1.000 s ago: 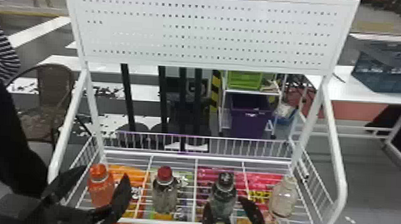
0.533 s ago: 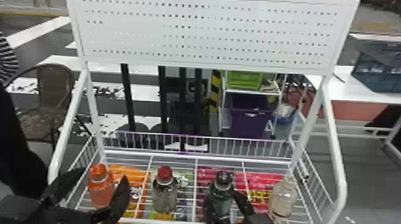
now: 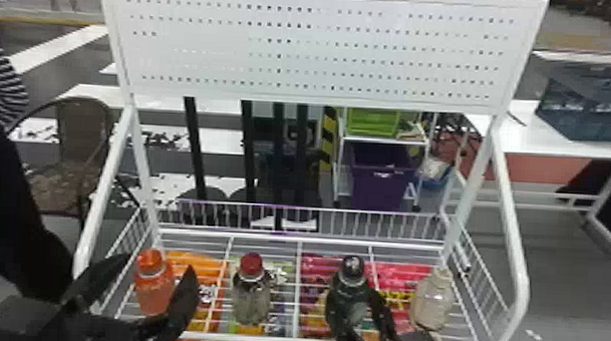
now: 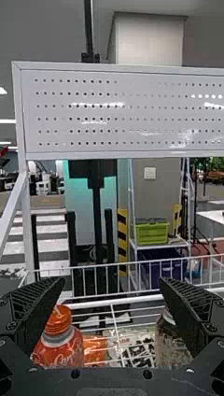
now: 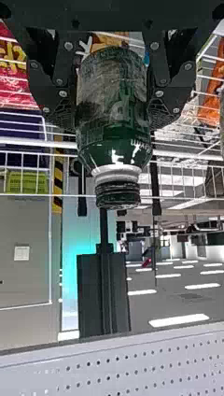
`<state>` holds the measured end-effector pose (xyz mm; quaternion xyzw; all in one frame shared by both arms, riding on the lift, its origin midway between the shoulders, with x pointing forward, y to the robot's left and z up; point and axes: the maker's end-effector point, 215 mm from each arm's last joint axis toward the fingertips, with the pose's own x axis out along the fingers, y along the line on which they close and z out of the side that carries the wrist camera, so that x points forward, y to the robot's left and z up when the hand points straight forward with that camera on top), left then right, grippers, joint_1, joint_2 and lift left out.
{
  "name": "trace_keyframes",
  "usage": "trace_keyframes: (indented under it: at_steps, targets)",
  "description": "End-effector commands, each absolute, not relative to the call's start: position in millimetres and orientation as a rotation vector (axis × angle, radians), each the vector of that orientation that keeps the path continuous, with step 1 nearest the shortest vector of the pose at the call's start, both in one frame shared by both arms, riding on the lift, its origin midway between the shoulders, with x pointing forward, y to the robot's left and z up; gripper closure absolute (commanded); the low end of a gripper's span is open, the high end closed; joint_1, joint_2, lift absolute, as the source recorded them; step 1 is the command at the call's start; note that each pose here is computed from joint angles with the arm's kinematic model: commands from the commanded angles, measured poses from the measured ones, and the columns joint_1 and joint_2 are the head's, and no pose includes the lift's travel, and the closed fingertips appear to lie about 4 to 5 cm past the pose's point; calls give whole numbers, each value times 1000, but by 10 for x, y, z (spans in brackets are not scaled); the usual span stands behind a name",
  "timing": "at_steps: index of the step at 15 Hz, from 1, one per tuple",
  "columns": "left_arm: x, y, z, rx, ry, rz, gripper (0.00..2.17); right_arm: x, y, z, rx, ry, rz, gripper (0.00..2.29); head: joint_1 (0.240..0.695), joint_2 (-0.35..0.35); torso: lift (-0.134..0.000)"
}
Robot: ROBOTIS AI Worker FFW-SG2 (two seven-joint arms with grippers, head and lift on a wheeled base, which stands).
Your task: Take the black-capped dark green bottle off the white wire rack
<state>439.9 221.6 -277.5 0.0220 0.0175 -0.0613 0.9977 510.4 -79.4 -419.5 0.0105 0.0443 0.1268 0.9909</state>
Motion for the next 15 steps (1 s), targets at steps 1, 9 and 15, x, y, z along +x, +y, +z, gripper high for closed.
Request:
trace_keyframes:
  at_steps: [1, 9, 15]
  targets:
    - [4393, 2193, -2770, 40, 35, -126, 147, 4947, -982, -4001, 3, 103, 241, 1301, 499, 0, 0]
    - [4376, 2108, -2759, 32, 29, -135, 147, 4161, -2125, -3097, -37, 12, 130, 1288, 499, 0, 0]
    - [4350, 2123, -2738, 28, 19, -131, 147, 3570, -2785, -2684, -11, -105, 35, 1288, 499, 0, 0]
